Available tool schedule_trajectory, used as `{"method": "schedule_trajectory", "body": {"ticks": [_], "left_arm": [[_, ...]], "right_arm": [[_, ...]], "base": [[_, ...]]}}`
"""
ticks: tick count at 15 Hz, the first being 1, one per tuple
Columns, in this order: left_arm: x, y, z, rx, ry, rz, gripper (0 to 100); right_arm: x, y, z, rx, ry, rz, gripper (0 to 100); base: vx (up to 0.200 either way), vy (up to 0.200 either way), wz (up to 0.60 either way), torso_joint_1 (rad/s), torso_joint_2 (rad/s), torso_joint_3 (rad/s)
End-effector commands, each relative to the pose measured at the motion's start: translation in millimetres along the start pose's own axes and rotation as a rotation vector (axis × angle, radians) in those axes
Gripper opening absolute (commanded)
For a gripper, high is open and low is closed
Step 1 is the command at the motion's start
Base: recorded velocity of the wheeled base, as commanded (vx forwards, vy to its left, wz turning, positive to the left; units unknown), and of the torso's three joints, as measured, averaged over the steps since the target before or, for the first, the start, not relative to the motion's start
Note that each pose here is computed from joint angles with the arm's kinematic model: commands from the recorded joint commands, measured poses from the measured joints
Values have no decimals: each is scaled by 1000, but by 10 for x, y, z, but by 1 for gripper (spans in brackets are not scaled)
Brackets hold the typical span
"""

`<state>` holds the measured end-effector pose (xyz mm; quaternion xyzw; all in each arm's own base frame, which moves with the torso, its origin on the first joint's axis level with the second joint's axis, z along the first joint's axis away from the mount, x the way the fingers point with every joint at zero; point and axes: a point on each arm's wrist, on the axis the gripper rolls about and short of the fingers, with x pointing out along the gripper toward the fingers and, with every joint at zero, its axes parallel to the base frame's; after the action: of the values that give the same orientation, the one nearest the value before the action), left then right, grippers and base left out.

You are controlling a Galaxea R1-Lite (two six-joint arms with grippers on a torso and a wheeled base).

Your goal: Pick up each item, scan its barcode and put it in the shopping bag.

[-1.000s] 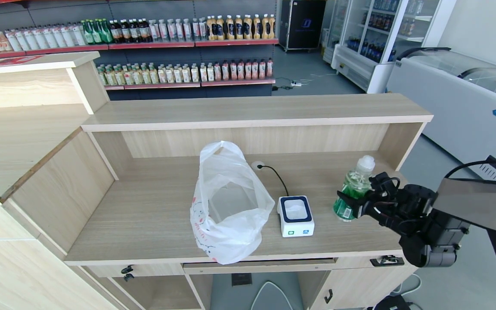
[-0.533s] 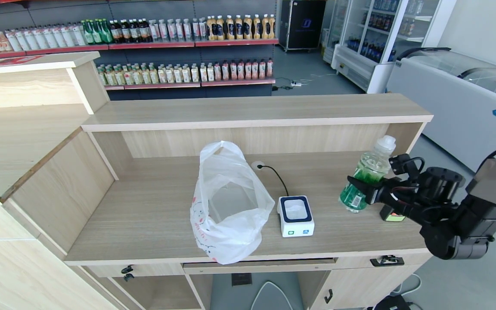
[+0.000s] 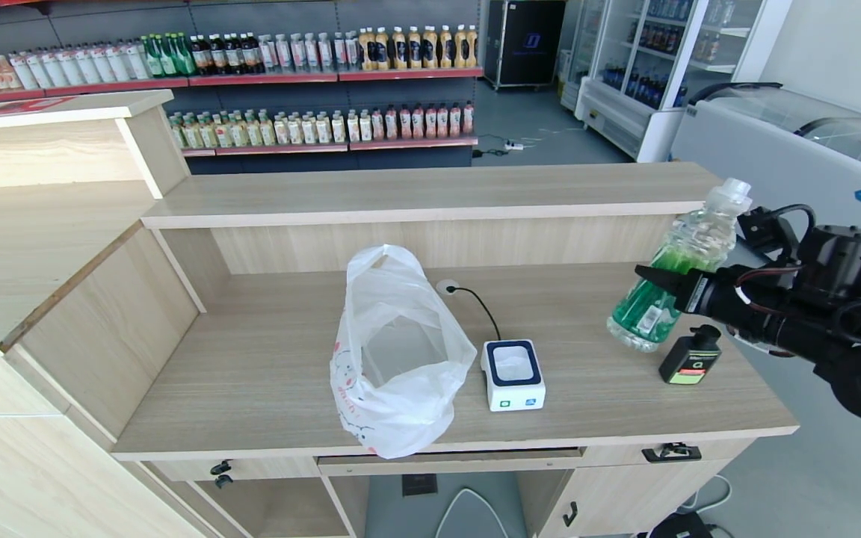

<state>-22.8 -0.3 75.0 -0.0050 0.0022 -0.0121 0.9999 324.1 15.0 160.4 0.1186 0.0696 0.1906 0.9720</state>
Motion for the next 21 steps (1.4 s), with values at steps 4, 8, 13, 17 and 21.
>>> {"method": "schedule_trajectory", "body": {"ticks": [4,8,13,17,21], "left_arm": [[1,0,0,-1,2,0,100],[1,0,0,-1,2,0,100],[1,0,0,-1,2,0,100],[0,0,0,-1,0,0,100],[1,0,0,-1,2,0,100]], "right_arm": [[-515,860,517,80,-83,223,0],[-857,1389,656,134,-66,411,0],[-1239,1675,736,162,-33,540,0],[-1442,1726,774,192,-21,579,0],[-1643,1780,771,241,27,624,0]], "base": [[0,0,0,0,0,0],[0,0,0,0,0,0],[0,0,0,0,0,0],[0,0,0,0,0,0],[0,0,0,0,0,0]]}}
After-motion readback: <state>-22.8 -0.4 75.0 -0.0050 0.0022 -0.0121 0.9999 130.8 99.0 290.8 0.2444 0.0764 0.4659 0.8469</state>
